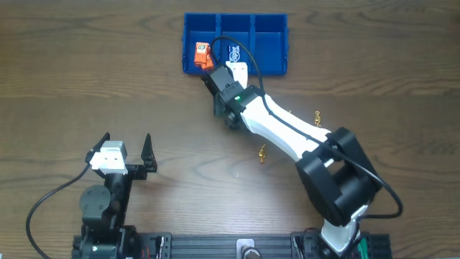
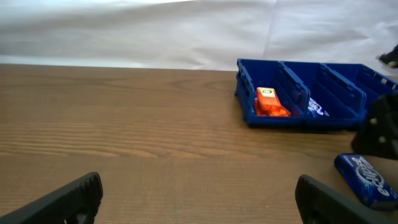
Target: Sort Candies Into Trays
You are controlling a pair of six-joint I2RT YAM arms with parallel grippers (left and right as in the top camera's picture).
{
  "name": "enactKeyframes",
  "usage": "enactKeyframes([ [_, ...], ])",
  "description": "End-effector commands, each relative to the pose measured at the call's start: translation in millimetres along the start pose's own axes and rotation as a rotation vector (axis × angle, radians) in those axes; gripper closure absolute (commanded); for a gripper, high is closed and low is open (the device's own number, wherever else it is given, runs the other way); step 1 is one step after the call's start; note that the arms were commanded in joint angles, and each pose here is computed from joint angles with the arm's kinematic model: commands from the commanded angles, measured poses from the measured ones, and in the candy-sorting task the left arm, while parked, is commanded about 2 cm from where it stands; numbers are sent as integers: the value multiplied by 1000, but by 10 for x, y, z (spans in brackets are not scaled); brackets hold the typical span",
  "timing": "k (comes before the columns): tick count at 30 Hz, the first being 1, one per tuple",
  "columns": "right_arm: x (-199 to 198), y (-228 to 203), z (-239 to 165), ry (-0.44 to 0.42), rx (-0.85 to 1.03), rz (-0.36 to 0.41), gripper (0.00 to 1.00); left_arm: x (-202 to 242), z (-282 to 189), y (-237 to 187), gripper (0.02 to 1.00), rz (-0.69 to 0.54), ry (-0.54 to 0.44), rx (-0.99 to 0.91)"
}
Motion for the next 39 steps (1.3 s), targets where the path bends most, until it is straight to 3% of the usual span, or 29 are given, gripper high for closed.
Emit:
enactKeyframes([
  [1, 39, -131, 303, 1, 54, 32, 327, 23, 5, -122, 20, 12, 0, 48],
  [10, 31, -238, 475, 7, 104, 32, 334, 23, 5, -121, 23, 12, 0, 48],
  [18, 35, -266, 497, 9, 117, 30, 695, 23, 5, -121, 20, 12, 0, 48],
  [23, 118, -175, 269, 33, 73, 17, 750, 23, 5, -122, 23, 12, 0, 48],
  [28, 20, 302, -443, 34, -133, 8, 755, 23, 5, -122, 20, 12, 0, 48],
  [33, -288, 1066, -1054, -43, -280, 8, 739, 23, 5, -121, 23, 12, 0, 48],
  [39, -475, 1830, -1244, -101, -401, -41, 735, 23, 5, -121, 20, 12, 0, 48],
])
Point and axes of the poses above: each gripper's point midway between its finger pads, its own z axis out along the fingers, its own x axis along the line the jaws close on, y = z × x, the point moved 6 cm from there along -z, back along the fingers, and after that the axes turned 11 degrees about -z, right-handed, at the moved point
